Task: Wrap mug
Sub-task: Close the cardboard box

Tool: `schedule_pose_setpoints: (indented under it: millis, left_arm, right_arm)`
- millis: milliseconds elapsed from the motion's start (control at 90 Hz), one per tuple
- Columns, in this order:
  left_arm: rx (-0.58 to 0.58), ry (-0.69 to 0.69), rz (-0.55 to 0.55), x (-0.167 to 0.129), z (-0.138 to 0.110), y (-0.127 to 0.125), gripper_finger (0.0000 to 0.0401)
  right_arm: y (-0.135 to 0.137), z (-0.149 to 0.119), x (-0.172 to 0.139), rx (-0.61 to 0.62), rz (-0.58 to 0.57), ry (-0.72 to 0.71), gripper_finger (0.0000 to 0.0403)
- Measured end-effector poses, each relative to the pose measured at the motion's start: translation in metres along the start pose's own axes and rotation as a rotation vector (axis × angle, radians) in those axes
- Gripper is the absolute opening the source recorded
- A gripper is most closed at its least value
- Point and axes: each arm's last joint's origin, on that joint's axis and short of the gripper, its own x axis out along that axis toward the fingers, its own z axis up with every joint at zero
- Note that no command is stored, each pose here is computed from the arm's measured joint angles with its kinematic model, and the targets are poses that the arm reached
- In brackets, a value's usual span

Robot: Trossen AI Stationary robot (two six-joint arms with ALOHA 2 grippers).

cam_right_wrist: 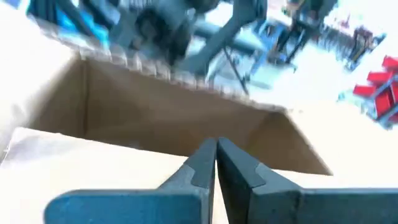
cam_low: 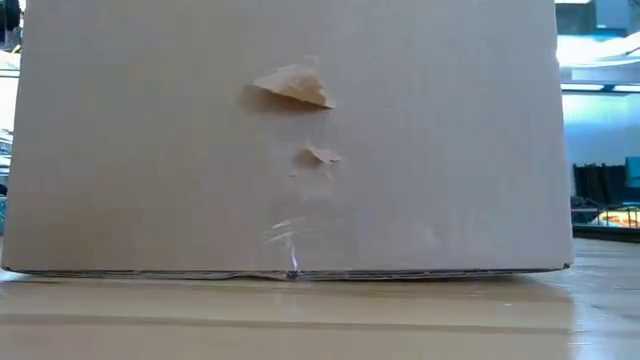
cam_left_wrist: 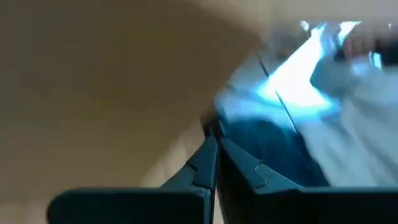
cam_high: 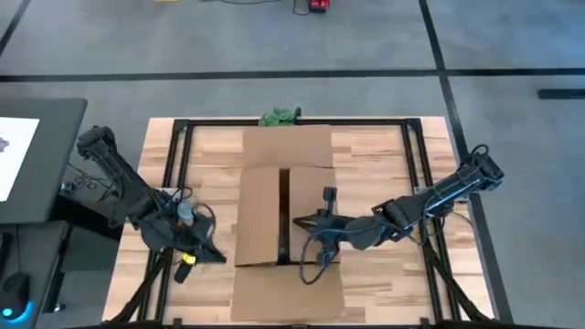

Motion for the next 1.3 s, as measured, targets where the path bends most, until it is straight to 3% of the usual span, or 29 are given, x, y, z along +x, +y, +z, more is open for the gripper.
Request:
schedule_pose_setpoints:
  millis: [189,389,589,933,1100,1300]
  left_arm:
    - [0.111,0.116,0.052,0.018,0.011,-0.036,0.0]
    - [0.38,0.048,0.118,0.038,0.038,-0.081,0.0]
    - [0.529,0.023,0.205,0.056,0.051,-0.101,0.0]
    - [0.58,-0.114,0.287,0.057,0.067,-0.113,0.0]
    - [0.61,-0.227,0.468,0.052,0.074,-0.11,0.0]
    - [0.61,-0.314,0.629,0.05,0.078,-0.108,0.0]
  right_arm:
    - [-0.016,0.01,0.009,0.066,0.095,-0.13,0.0006]
    - [-0.039,0.009,0.023,0.16,0.12,-0.179,0.0006]
    - [-0.055,0.004,0.038,0.243,0.195,-0.19,0.0006]
    - [-0.057,-0.03,0.073,0.288,0.204,-0.019,0.0006]
    - [-0.055,-0.04,0.074,0.294,0.212,0.079,0.0006]
    - [-0.049,-0.029,0.061,0.268,0.127,0.041,0.0006]
